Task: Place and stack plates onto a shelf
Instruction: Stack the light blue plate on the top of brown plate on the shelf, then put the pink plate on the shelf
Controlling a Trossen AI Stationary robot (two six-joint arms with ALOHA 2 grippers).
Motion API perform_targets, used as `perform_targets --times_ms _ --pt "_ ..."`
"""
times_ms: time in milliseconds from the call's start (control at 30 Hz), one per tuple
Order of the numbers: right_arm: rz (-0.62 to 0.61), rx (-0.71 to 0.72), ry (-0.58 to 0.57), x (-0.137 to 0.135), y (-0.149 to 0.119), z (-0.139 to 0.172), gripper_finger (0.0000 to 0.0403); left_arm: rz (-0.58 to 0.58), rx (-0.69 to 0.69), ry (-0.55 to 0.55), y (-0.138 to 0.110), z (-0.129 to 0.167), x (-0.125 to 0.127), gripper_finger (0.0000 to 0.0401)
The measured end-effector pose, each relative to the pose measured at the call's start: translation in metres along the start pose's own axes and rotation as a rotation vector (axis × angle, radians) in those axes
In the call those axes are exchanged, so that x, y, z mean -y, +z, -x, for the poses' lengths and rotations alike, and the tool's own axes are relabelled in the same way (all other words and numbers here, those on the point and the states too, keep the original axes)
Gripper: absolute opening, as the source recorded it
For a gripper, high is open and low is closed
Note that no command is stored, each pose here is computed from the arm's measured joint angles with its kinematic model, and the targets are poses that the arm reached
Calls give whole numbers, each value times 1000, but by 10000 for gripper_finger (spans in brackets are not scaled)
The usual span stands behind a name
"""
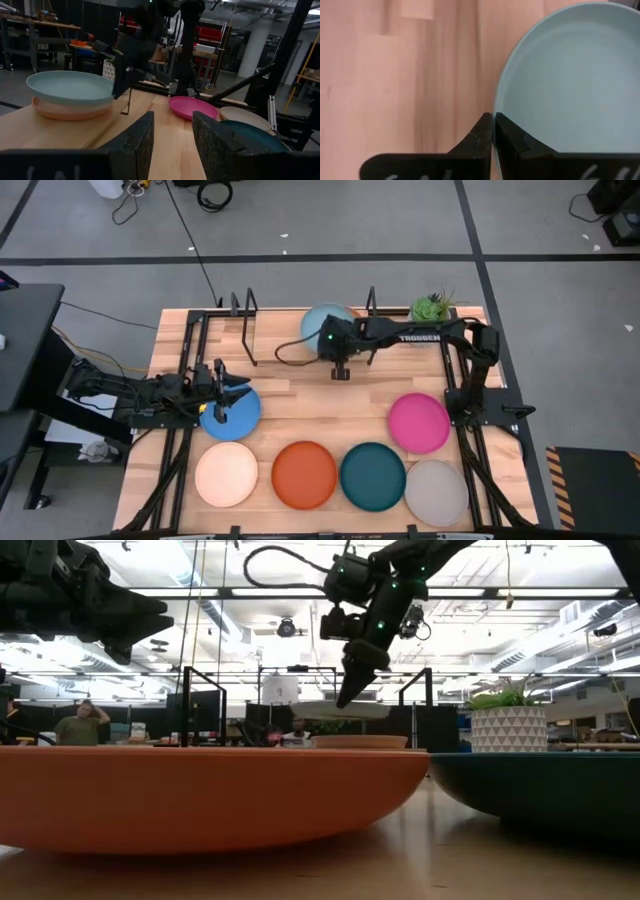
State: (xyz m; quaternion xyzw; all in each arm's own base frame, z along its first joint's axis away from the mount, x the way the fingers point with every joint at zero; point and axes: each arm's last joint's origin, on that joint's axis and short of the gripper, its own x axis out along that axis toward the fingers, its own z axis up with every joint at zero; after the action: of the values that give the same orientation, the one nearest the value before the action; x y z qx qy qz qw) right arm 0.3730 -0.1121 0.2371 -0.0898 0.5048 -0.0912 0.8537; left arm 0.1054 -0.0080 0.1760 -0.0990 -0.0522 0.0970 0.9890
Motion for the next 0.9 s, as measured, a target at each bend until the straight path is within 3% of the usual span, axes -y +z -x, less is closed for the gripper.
perform_targets --times_ms 200,433,800,900 --pt "-113 -42 18 23 -17 -7 25 24 -16 3 -2 0 0 141" --pt "-128 -58 22 22 -25 -14 69 34 -21 4 -2 0 0 141" --pt "-2 -1 13 -30 1 -4 93 29 -32 6 -3 0 -1 141" --pt "40 -37 -46 -44 2 -1 94 28 -34 7 -3 0 -1 141"
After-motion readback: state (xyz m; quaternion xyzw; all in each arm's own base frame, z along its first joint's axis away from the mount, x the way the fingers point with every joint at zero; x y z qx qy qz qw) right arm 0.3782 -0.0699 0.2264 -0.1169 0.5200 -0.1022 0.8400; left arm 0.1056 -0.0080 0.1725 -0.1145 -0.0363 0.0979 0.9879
